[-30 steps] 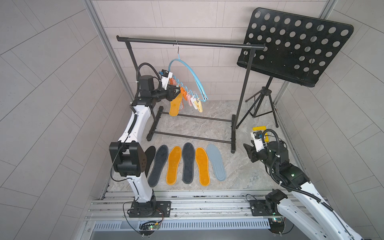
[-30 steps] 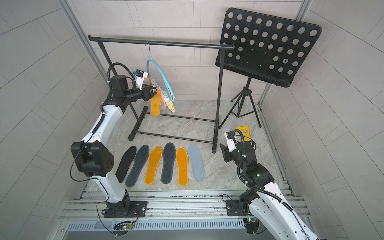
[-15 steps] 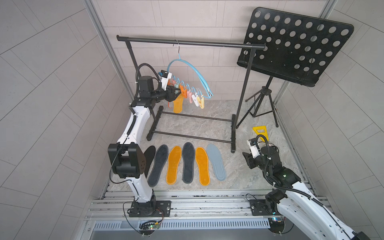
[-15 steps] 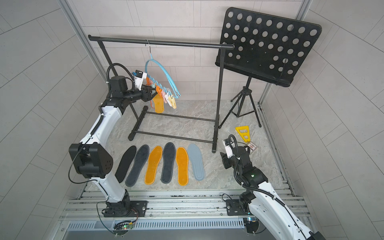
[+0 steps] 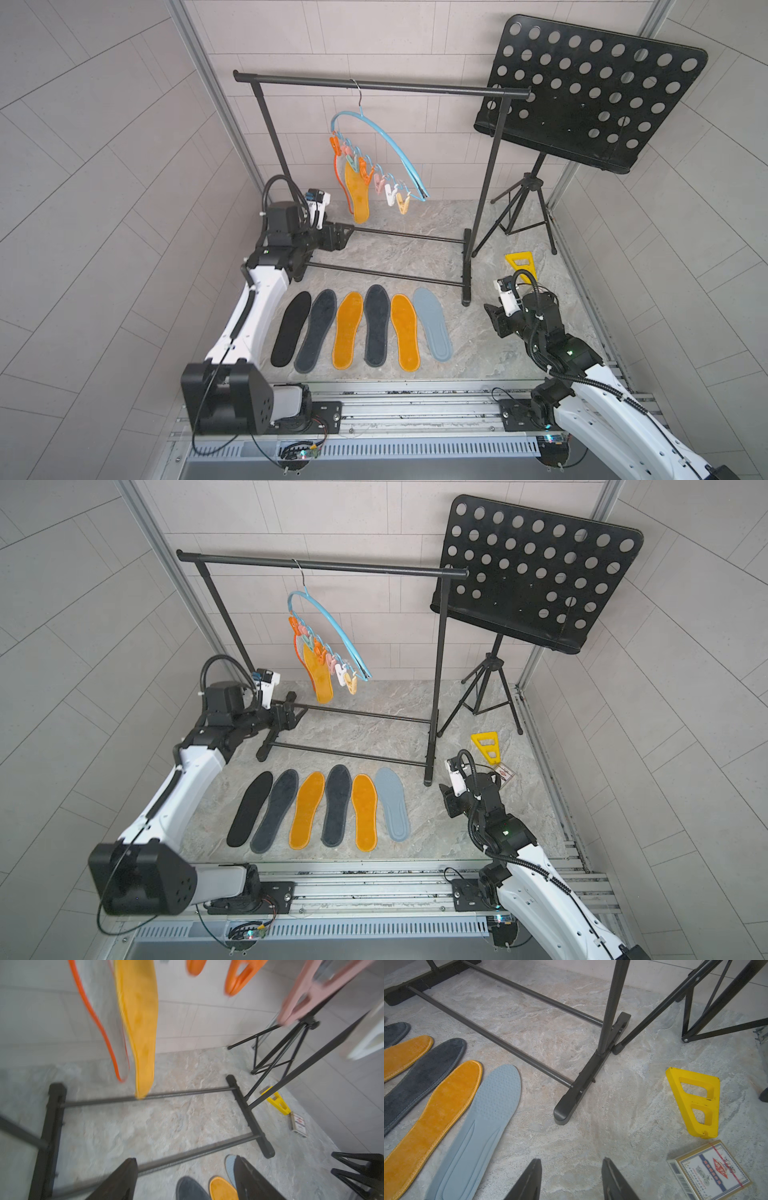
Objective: Take the shoe insoles off the hanger
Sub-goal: Remove the insole from the hanger.
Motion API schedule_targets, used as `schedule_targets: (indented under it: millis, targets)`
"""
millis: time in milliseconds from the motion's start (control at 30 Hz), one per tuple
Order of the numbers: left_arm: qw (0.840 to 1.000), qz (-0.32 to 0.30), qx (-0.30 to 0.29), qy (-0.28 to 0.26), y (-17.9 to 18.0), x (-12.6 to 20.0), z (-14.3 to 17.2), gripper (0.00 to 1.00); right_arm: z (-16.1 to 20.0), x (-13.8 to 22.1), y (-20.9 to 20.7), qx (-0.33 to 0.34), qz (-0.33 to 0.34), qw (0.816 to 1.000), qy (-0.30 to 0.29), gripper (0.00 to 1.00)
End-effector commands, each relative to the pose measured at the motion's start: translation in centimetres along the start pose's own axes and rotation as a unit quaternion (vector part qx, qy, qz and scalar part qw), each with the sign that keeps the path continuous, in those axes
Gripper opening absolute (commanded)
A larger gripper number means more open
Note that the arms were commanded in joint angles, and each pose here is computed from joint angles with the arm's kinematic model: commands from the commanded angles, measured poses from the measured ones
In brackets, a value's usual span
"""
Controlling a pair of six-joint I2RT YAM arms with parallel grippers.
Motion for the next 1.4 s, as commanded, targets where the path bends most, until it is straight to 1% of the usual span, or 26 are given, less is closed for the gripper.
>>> schedule_targets:
  millis: [0, 100, 200, 300, 367, 400, 500, 567, 767, 900, 967, 1033, 1100, 1167, 1300, 1367]
  targets:
    - [0.991, -0.113, 0.055, 0.049, 3.2, -0.3, 4.9, 0.78, -0.5, 0.1, 0.1, -0.001, -0.008, 1.000, -0.012, 0.50]
    - [0.989, -0.112, 0.053, 0.078, 3.0, 0.6, 8.5, 0.77, -0.4, -0.1, 0.3, -0.003, -0.014, 1.000, -0.008, 0.51]
    - [0.984, -0.127, 0.030, 0.122, 2.5, 1.4, 11.3, 0.76, -0.3, -0.3, 0.4, 0.001, -0.019, 1.000, -0.004, 0.50]
    - [0.977, -0.149, 0.013, 0.154, 2.2, 2.2, 13.6, 0.76, -0.2, -0.5, 0.4, 0.001, -0.022, 1.000, -0.002, 0.50]
    - [0.971, -0.174, -0.018, 0.164, 1.6, 2.6, 13.8, 0.76, -0.1, -0.6, 0.5, 0.002, -0.023, 1.000, -0.001, 0.51]
    - [0.971, -0.172, -0.022, 0.165, 1.4, 2.6, 13.7, 0.76, -0.1, -0.6, 0.5, 0.002, -0.025, 1.000, -0.001, 0.50]
    - [0.971, -0.173, -0.012, 0.167, 1.4, 2.5, 13.9, 0.76, -0.1, -0.6, 0.7, 0.004, -0.032, 0.999, -0.002, 0.50]
    - [0.971, -0.169, -0.021, 0.170, 1.1, 2.4, 14.2, 0.76, -0.2, -0.5, 0.7, 0.002, -0.032, 0.999, -0.007, 0.50]
    - [0.971, -0.166, -0.043, 0.167, 0.6, 2.0, 14.4, 0.76, -0.5, -0.5, 1.4, 0.004, -0.071, 0.997, -0.037, 0.50]
    - [0.971, -0.162, -0.054, 0.167, 0.2, 1.9, 14.6, 0.76, -1.1, -0.7, 1.6, -0.005, -0.087, 0.995, -0.044, 0.49]
    - [0.971, -0.161, -0.057, 0.167, 0.2, 1.9, 14.7, 0.76, -2.1, -0.8, 1.9, -0.015, -0.113, 0.992, -0.054, 0.49]
    - [0.971, -0.163, -0.059, 0.165, 0.1, 1.9, 14.7, 0.76, -3.6, -1.4, 1.8, -0.054, -0.133, 0.988, -0.059, 0.48]
    - [0.971, -0.162, -0.060, 0.164, 0.1, 1.9, 14.8, 0.76, -5.1, -2.5, 2.2, -0.071, -0.170, 0.981, -0.062, 0.48]
    - [0.971, -0.160, -0.061, 0.165, 0.0, 1.8, 14.8, 0.76, -7.1, -3.8, 2.7, -0.062, -0.201, 0.975, -0.071, 0.47]
    - [0.970, -0.160, -0.065, 0.169, -0.1, 1.8, 15.0, 0.76, -12.5, -7.4, 3.9, -0.027, -0.219, 0.973, -0.072, 0.48]
    - [0.970, -0.163, -0.065, 0.169, -0.1, 1.8, 15.0, 0.76, -15.5, -9.5, 4.3, -0.021, -0.218, 0.973, -0.073, 0.50]
Point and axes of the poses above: each gripper's point midway between its finger pads, its own x axis back along the fingers, its own y axis along the line the jaws close on, z = x × y, the point moved 8 cm from there along x, back along the fingers, and after that the axes turned 15 degrees about x, right-handed, at the moved point
